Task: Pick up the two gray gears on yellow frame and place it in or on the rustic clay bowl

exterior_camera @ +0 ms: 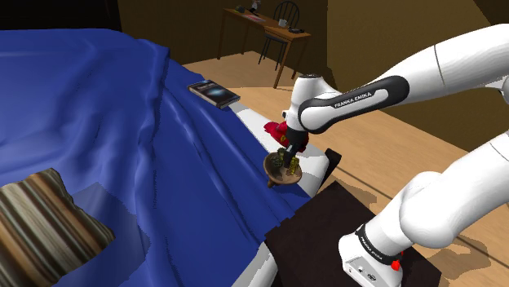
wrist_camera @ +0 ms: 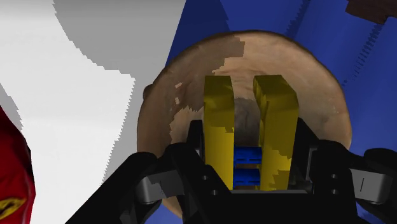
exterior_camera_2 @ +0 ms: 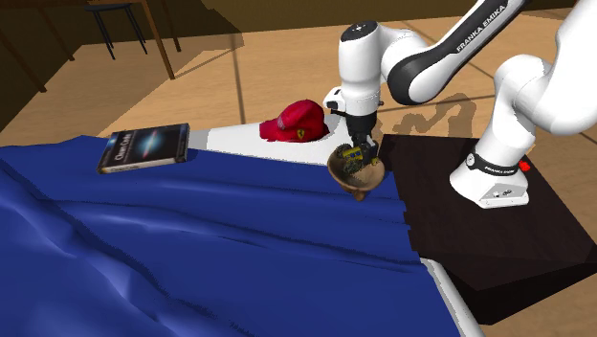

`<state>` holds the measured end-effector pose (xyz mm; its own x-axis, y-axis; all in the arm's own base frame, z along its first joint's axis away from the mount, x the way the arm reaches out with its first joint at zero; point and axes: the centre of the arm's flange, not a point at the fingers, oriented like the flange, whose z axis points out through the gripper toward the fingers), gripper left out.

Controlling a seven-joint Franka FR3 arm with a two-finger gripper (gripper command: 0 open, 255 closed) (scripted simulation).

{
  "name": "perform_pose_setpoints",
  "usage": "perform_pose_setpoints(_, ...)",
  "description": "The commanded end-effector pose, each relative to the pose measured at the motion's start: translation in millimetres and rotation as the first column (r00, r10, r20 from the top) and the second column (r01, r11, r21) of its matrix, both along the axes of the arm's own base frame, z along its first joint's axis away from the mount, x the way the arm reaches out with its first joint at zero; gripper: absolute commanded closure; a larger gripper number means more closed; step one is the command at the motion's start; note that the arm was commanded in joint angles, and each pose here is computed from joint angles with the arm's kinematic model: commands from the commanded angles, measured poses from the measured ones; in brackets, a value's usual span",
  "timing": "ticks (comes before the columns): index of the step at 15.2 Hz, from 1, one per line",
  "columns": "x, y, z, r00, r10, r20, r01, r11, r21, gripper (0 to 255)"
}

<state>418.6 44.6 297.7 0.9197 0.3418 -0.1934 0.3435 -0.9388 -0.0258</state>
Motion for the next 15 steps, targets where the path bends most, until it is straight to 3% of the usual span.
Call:
perform_pose_setpoints(1, 0, 0, -1, 1.000, 0.000, 0.000, 0.000, 1.000, 0.000, 255)
perform_pose_setpoints(5, 0, 0, -1, 1.000, 0.000, 0.000, 0.000, 1.000, 0.000, 255)
perform_pose_setpoints(6, 0, 0, -1, 1.000, 0.000, 0.000, 0.000, 1.000, 0.000, 0)
perform_pose_setpoints(11, 0, 0, -1, 1.000, 0.000, 0.000, 0.000, 1.000, 0.000, 0)
perform_pose_setpoints(15, 9, 2, 48, 1.000, 0.000, 0.000, 0.000, 1.000, 0.000, 0)
